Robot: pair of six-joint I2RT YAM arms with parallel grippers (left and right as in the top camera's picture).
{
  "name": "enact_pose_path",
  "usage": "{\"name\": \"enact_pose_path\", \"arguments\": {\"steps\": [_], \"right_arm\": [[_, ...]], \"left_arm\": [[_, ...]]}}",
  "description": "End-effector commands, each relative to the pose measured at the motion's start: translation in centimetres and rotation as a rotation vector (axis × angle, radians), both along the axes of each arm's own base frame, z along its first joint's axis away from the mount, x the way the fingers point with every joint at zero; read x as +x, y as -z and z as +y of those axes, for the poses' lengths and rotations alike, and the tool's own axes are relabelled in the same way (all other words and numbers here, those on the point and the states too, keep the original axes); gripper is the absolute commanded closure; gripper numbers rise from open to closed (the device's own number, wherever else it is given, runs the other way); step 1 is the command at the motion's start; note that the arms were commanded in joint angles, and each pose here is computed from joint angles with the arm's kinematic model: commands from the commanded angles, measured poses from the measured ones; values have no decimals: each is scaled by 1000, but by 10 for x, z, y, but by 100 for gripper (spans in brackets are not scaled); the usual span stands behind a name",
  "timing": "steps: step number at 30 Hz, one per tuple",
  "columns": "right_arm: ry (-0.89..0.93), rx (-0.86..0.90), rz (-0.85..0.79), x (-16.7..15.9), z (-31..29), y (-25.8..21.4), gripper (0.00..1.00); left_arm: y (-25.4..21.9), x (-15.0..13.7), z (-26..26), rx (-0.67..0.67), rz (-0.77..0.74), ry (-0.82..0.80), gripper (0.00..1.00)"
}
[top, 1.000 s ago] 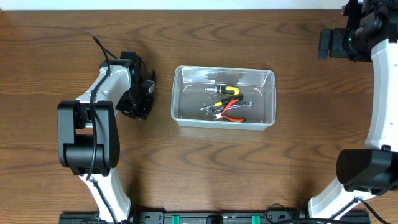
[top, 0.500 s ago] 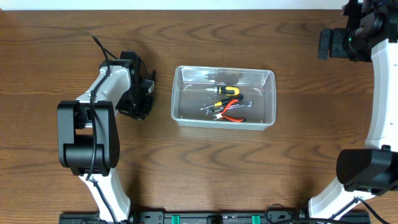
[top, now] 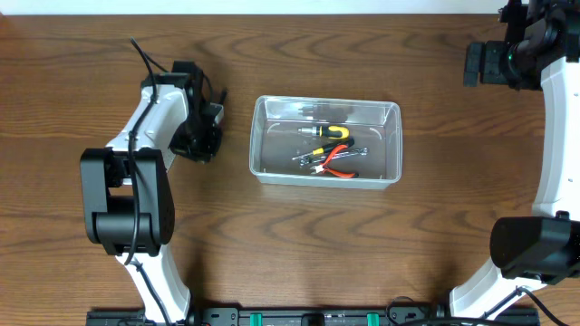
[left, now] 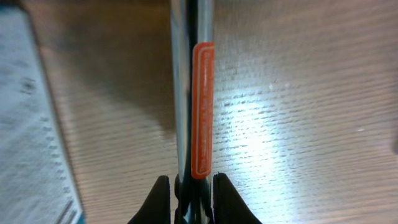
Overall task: Pack container
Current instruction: 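Lift the tool and lower it into the container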
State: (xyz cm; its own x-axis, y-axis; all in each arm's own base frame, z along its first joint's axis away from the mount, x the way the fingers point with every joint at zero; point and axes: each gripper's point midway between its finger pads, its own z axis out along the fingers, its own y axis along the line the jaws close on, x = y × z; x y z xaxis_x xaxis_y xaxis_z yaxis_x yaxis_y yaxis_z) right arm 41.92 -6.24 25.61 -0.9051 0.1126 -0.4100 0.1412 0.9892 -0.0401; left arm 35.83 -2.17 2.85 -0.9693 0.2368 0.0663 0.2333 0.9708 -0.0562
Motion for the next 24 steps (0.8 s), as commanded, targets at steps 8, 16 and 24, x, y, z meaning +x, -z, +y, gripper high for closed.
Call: {"name": "enact_pose_path", "arguments": {"steps": [8, 16, 24], "right_arm": [[16, 5, -12, 0, 0, -4, 1], [16, 5, -12, 0, 0, -4, 1], [16, 5, -12, 0, 0, -4, 1]], "left_arm": [[-104, 41, 1, -6, -311, 0, 94], [-173, 31, -6, -18, -495, 18, 94], [-205, 13, -51, -59, -572, 169, 94]]}}
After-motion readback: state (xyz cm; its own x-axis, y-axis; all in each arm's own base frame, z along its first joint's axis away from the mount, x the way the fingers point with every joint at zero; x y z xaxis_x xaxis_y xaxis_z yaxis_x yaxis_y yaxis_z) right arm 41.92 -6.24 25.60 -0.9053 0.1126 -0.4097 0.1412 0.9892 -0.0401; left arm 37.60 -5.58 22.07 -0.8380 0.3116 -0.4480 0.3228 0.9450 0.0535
